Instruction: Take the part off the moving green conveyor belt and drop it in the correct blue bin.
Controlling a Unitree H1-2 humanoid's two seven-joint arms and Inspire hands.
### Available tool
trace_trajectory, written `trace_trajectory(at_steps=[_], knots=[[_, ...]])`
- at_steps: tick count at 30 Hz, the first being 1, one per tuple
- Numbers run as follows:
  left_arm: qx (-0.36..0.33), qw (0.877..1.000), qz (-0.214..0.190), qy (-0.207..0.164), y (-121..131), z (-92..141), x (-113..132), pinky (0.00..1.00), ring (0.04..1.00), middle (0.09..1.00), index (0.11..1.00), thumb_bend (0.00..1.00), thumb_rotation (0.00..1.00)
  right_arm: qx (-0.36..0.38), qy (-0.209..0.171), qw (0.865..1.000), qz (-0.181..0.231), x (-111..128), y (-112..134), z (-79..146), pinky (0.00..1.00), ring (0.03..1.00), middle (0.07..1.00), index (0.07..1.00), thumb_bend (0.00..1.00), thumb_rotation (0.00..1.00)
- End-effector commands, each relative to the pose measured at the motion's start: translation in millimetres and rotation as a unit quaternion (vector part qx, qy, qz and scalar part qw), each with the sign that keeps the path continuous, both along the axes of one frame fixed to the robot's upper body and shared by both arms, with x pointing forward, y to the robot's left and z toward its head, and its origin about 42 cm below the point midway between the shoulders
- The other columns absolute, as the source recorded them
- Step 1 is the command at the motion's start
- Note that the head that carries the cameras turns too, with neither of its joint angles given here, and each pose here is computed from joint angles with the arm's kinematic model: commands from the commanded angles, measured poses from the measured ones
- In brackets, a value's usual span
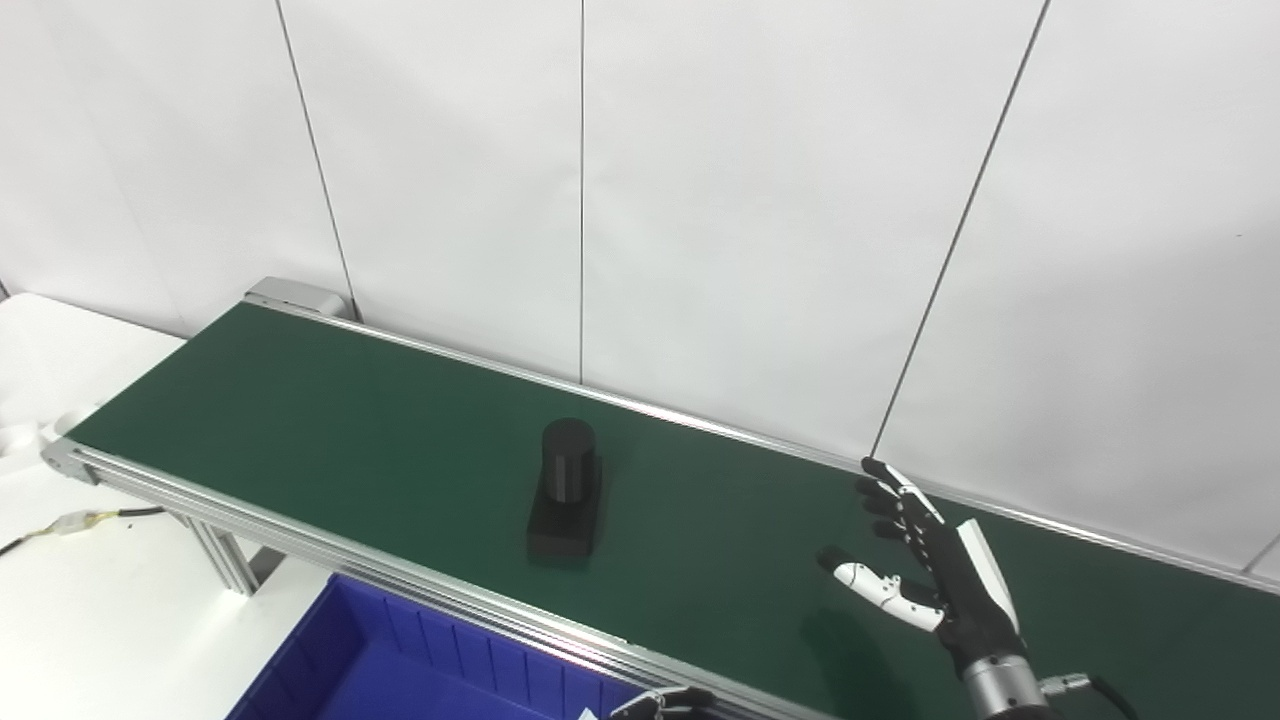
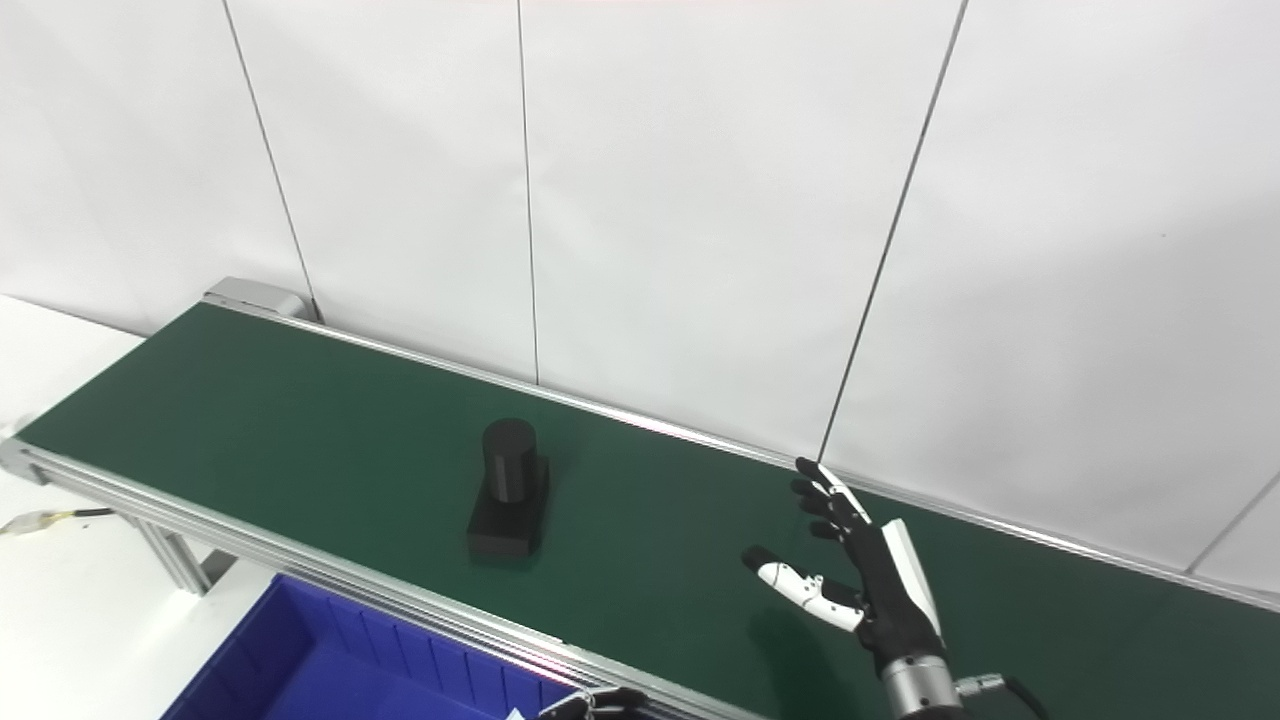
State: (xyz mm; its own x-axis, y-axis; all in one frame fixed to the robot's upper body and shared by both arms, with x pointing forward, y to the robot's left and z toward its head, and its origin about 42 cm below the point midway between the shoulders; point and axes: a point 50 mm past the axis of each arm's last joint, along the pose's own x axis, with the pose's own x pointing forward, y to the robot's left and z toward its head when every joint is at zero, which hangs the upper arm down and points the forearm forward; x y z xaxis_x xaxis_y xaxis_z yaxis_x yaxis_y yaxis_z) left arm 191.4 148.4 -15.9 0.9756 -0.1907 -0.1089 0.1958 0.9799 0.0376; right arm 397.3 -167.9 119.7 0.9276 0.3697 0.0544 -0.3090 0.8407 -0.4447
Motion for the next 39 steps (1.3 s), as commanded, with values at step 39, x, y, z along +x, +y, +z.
trace_trajectory(at_steps=[39], knots=[[-0.019, 0.999, -0.01, -0.035, -19.0, 11.8, 3.7, 0.6, 0.676, 0.729, 0.772, 0.73, 0.7, 0.011, -0.045, 0.998, 0.053, 35.3, 61.5, 39.9, 0.81, 0.845, 0.851, 0.895, 0.68, 0.39]])
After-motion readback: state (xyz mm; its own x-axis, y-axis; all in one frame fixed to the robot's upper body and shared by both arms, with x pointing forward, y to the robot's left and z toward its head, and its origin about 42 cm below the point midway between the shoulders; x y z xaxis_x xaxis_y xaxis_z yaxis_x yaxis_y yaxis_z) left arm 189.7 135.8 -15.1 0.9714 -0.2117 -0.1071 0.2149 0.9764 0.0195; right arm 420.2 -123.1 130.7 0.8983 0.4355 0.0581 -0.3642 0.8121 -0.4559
